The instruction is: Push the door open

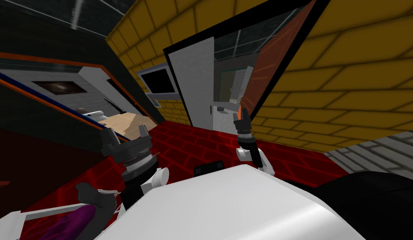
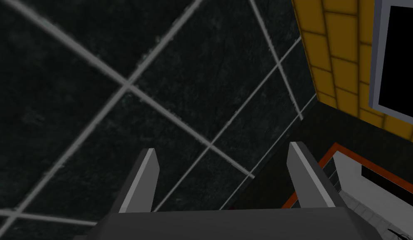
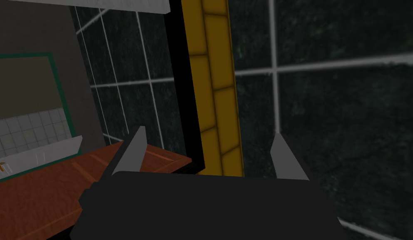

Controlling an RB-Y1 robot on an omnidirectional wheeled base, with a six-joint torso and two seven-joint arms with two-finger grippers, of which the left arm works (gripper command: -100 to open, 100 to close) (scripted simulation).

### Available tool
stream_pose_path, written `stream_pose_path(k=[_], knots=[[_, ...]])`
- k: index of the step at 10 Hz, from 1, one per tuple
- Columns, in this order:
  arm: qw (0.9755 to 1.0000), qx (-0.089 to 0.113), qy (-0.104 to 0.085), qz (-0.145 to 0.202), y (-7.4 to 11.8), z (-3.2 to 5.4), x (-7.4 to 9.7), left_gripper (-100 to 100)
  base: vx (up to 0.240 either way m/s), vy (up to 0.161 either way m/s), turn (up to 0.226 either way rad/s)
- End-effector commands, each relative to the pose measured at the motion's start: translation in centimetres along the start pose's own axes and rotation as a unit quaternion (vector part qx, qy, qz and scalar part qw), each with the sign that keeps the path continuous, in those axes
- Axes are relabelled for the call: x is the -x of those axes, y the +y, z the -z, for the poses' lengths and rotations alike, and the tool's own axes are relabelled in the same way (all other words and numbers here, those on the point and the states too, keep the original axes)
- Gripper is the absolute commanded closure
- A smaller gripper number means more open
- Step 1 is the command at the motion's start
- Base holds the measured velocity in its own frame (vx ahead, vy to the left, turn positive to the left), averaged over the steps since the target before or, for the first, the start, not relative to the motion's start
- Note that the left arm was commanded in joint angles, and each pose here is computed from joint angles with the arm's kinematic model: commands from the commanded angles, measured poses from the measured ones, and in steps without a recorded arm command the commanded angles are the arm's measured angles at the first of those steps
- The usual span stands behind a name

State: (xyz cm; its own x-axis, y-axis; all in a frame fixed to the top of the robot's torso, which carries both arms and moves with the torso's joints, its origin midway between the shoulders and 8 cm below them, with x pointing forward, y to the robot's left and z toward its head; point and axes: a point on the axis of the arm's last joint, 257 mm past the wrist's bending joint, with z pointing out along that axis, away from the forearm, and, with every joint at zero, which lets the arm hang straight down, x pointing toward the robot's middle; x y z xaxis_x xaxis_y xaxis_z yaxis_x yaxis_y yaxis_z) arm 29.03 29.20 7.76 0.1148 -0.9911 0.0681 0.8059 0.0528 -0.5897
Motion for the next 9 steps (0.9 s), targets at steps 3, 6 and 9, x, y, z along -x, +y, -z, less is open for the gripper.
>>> stream_pose_path(k=[3,6,9], knots=[[0.9991,0.018,0.003,0.04,2.5,0.59,-0.2,-100,0.07,-0.006,-0.082],[0.9967,0.033,0.003,0.074,4.7,1.17,-0.4,-100,0.094,-0.019,-0.071],[0.9919,0.053,0.001,0.115,7.4,1.94,-0.6,-100,0.094,-0.002,-0.095]])
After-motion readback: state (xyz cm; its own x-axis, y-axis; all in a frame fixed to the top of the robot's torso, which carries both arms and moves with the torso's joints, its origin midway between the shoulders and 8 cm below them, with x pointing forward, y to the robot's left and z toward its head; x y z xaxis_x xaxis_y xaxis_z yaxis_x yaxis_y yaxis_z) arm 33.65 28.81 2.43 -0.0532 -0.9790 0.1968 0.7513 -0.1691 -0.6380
